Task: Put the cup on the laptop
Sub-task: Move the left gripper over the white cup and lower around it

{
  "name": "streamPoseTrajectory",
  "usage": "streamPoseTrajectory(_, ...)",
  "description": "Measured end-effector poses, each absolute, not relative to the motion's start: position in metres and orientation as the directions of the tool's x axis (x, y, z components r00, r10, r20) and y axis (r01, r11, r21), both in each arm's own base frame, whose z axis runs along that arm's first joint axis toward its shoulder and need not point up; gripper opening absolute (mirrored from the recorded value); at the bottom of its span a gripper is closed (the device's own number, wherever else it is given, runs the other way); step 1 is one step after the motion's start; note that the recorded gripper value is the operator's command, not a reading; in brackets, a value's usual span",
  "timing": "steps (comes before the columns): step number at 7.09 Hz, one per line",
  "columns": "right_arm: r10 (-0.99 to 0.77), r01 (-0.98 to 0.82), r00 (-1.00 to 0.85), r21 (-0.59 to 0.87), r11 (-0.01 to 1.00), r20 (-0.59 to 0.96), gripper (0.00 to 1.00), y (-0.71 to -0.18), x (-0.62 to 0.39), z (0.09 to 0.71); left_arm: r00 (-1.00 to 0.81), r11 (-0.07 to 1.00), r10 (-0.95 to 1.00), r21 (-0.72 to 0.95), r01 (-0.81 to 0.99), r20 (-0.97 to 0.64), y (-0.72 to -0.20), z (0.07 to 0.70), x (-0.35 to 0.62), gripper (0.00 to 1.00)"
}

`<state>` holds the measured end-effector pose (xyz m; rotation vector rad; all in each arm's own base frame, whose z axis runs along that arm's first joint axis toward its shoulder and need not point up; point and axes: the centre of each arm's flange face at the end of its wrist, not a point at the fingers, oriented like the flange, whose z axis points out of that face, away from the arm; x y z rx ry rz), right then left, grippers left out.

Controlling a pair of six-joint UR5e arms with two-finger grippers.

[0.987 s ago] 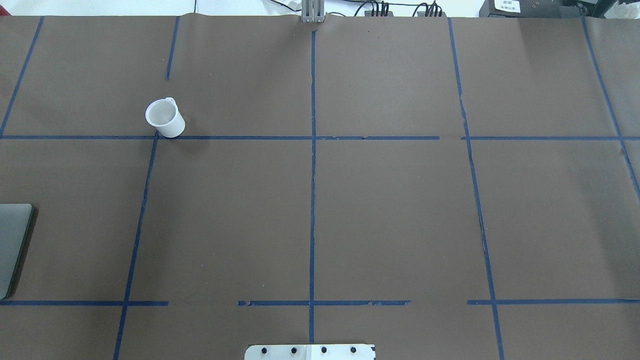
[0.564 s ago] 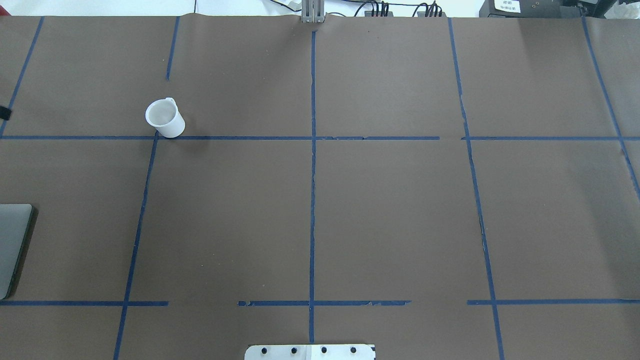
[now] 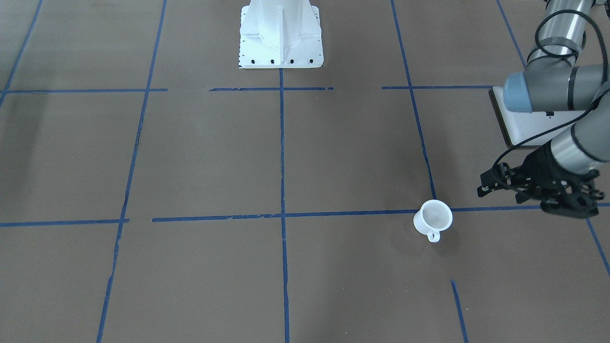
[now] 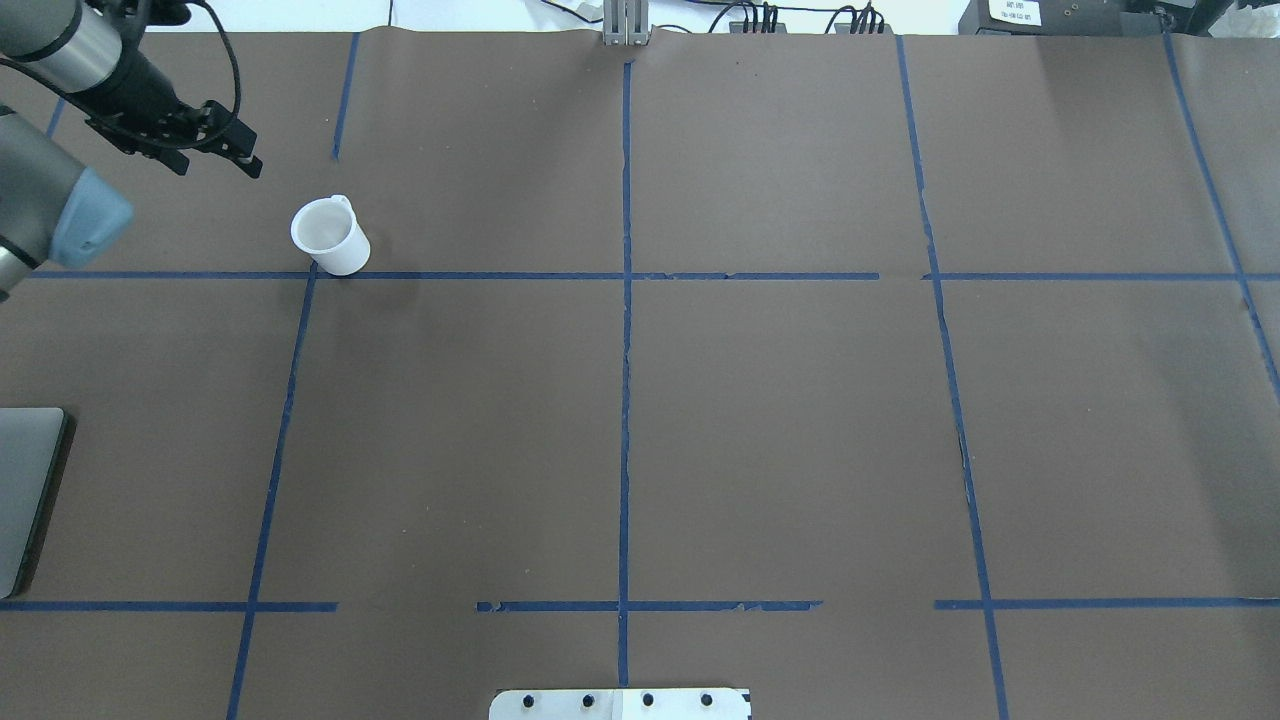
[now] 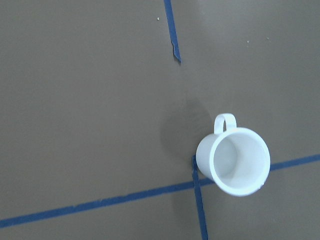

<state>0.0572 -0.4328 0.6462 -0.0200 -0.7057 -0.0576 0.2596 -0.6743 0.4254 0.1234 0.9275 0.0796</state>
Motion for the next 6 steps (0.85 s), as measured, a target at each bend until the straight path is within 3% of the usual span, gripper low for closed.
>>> streamPoseTrajectory(3, -0.046, 0.06, 0.76, 0.001, 0.998, 0.649, 1.0, -0.433, 0.057, 0.646, 0.625, 0.996, 0.035, 0.08, 0.043, -0.78, -0.691, 0.424, 0.337, 0.99)
streamPoseTrajectory(4, -0.046, 0.06, 0.76, 0.001, 0.998, 0.649, 1.0, -0.433, 0.057, 0.646, 0.642, 0.996, 0.023, 0.075, 0.054, -0.766, -0.687, 0.423, 0.358, 0.88)
streamPoseTrajectory(6, -0.046, 0.06, 0.76, 0.001, 0.998, 0.649, 1.0, -0.433, 0.057, 0.646, 0.654, 0.996, 0.008, 0.061, 0.058, -0.757, -0.681, 0.424, 0.38, 0.36)
